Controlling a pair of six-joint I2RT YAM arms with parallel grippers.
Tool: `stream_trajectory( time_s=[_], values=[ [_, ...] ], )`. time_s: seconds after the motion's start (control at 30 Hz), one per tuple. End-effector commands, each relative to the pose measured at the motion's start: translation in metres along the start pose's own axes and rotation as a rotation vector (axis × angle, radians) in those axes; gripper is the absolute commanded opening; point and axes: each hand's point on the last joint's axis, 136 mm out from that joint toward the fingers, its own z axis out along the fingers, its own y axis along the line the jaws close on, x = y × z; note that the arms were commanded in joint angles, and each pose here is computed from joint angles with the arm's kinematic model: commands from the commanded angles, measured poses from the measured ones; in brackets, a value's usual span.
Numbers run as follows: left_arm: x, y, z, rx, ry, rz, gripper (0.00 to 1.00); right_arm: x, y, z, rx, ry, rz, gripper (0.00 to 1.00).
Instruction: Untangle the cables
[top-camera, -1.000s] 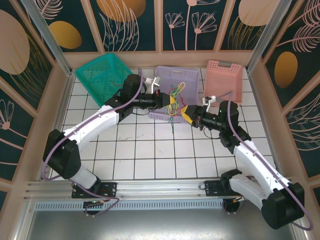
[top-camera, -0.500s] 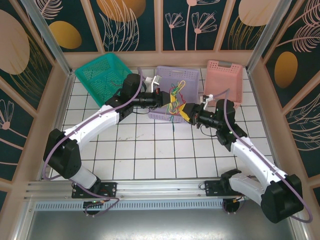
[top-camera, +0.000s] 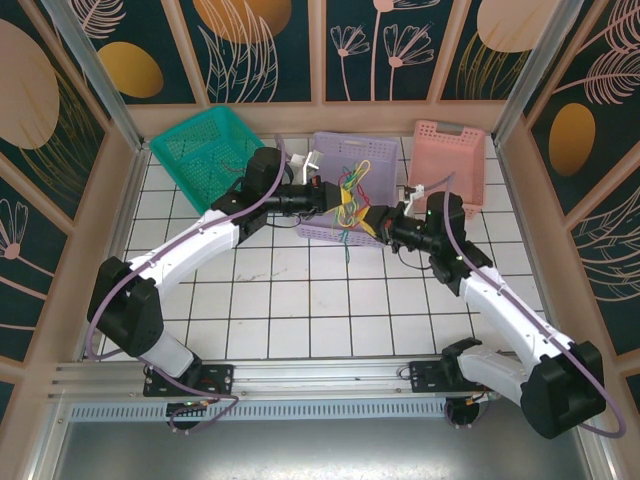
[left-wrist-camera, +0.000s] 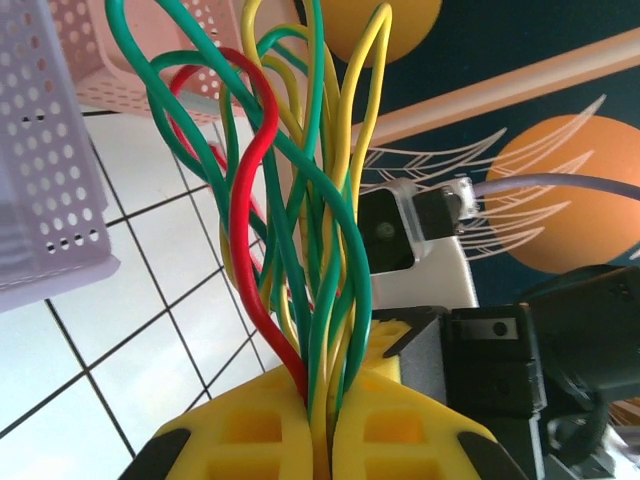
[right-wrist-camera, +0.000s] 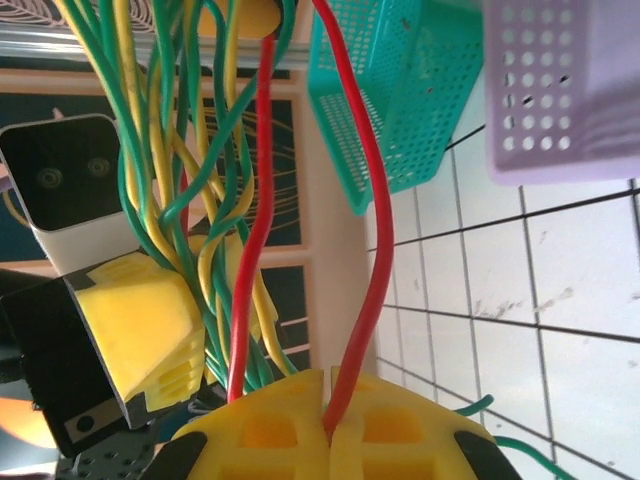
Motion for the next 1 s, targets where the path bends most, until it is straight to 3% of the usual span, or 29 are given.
stream_trajectory(
  time_s=[0.0,0.2,0.53,0.7,0.8,0.97],
  values=[
    [-0.020,-0.005,-0.011,-0.062,-0.087,0.044,0.00,-0.009,-0.026,-0.012,0.177,-0.066,-0.028,0.00],
    [-0.049,0.015,-0.050,-0.203,-0.243,0.031,0.00,-0.009,-0.074,-0.042,0.365,-0.104,0.027,0.00],
    [-0.040,0.036,-0.065,-0.322,-0.198,0.082,0.00,-0.037,-0.082,-0.072,0.424,-0.188,0.015,0.00],
    [-0.034,0.054,-0.073,-0.467,-0.108,0.176,0.00,-0.051,-0.088,-0.085,0.601,-0.166,-0.146,0.00],
    [-0.023,0.058,-0.068,-0.457,-0.024,0.215,0.00,-0.061,-0.090,-0.097,0.687,-0.196,-0.206,0.00],
    [0.024,0.084,-0.060,-0.428,0.174,0.207,0.00,-0.073,-0.059,-0.084,0.604,-0.198,-0.283,0.00]
  ],
)
